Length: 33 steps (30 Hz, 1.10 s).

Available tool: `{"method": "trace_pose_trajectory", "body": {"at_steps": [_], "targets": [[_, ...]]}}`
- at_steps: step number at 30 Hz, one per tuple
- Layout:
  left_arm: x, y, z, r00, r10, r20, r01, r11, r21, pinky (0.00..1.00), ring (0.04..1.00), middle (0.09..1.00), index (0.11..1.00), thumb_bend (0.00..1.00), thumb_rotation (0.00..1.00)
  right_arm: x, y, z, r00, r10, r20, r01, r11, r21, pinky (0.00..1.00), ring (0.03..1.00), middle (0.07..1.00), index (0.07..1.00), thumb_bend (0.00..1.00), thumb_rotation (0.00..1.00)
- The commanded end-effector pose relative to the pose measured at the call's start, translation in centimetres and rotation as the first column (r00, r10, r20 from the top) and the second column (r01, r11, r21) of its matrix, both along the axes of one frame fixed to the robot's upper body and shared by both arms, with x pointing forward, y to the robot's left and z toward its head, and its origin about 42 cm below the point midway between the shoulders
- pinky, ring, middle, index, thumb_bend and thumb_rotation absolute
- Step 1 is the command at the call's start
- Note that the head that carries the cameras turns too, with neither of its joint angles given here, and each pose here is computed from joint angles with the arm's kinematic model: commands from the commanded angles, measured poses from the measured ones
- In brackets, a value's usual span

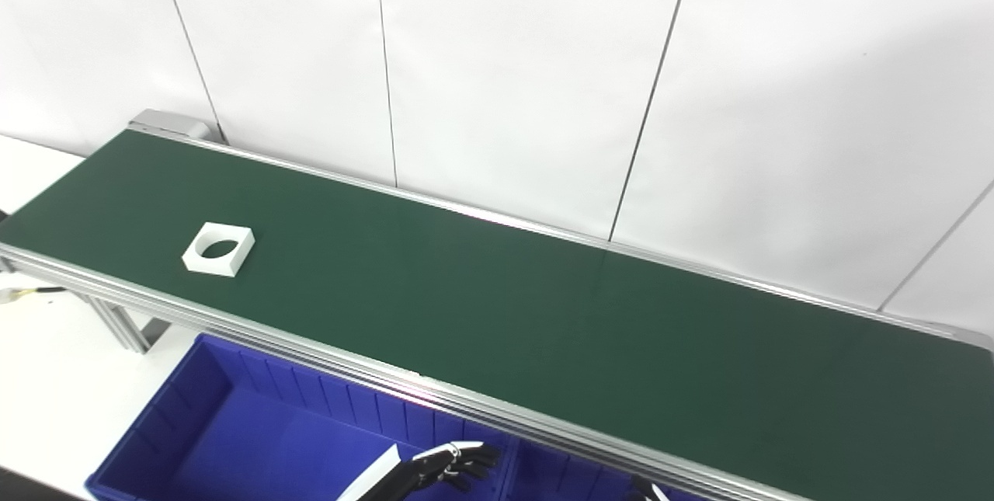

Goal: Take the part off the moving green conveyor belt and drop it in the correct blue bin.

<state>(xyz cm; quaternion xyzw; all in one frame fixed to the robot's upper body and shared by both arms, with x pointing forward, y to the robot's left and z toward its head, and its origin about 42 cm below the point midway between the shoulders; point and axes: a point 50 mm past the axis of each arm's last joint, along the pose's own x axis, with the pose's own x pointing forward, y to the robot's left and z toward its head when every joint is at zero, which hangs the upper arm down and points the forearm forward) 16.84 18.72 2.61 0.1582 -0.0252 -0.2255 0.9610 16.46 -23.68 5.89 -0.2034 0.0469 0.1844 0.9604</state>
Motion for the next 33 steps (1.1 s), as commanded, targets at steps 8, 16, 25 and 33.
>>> {"method": "trace_pose_trajectory", "body": {"at_steps": [8,16,25,33], "targets": [[0.9,-0.2,0.4,0.998,-0.002,0.060,0.004,1.000,-0.020,0.68,0.762,0.813,0.827,0.97,0.35,0.7,0.2,0.5,0.998,0.009,0.065,-0.010,1.000,0.018,0.84,0.866,0.879,0.922,0.91,0.04],[1.1,-0.2,-0.1,0.998,0.002,0.058,-0.002,1.000,-0.003,0.67,0.754,0.807,0.817,0.96,0.33,0.9,0.3,-0.1,0.997,0.005,0.073,-0.006,1.000,0.016,0.82,0.850,0.863,0.904,0.93,0.02],[1.3,0.0,-0.4,0.998,-0.003,0.059,0.002,1.000,0.009,0.66,0.744,0.799,0.814,0.97,0.33,1.0,0.3,-0.3,0.998,0.004,0.067,-0.005,1.000,0.016,0.82,0.855,0.872,0.909,0.92,0.01],[1.3,-0.1,-0.4,0.998,-0.002,0.058,0.002,1.000,0.001,0.66,0.748,0.802,0.808,0.96,0.32,1.1,0.2,-0.4,0.998,0.008,0.069,-0.009,1.000,0.008,0.81,0.849,0.867,0.904,0.92,0.02]]}}
